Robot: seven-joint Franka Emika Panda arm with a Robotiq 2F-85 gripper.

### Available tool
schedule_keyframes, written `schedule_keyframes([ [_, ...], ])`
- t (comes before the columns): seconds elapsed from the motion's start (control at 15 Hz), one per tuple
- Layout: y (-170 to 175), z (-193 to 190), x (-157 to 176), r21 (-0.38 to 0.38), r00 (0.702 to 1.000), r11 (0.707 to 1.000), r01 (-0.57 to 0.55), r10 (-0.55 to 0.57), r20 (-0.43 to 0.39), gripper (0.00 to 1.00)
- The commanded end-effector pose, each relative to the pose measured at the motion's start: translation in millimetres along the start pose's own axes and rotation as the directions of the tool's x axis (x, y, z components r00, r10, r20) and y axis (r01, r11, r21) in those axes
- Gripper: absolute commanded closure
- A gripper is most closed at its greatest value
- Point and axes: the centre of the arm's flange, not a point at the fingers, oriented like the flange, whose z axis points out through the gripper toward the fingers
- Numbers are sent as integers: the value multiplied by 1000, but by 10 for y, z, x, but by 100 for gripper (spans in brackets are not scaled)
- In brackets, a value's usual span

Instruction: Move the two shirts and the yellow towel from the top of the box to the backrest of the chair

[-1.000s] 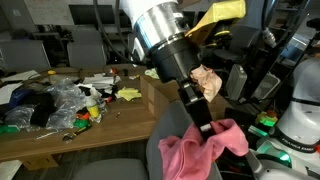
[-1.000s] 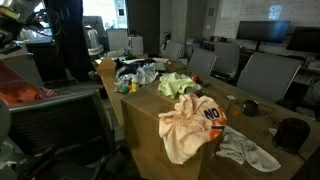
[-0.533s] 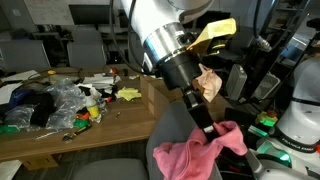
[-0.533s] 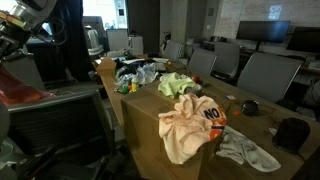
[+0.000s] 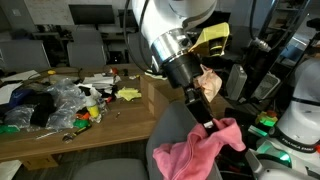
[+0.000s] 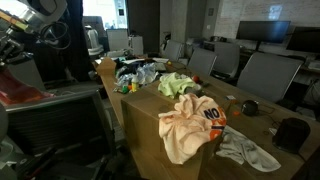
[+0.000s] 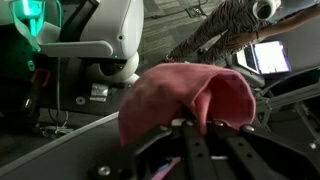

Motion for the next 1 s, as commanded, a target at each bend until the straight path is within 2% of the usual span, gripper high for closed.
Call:
schedule_keyframes([
  [0.0,82,-33,-209,17,999,1000,-12,13,-34,98],
  [0.33,169,96,-391,-24,999,999,-25,24,-35,98],
  [0.93,336,535,-653,-50,999,997,-52,51,-10,98],
])
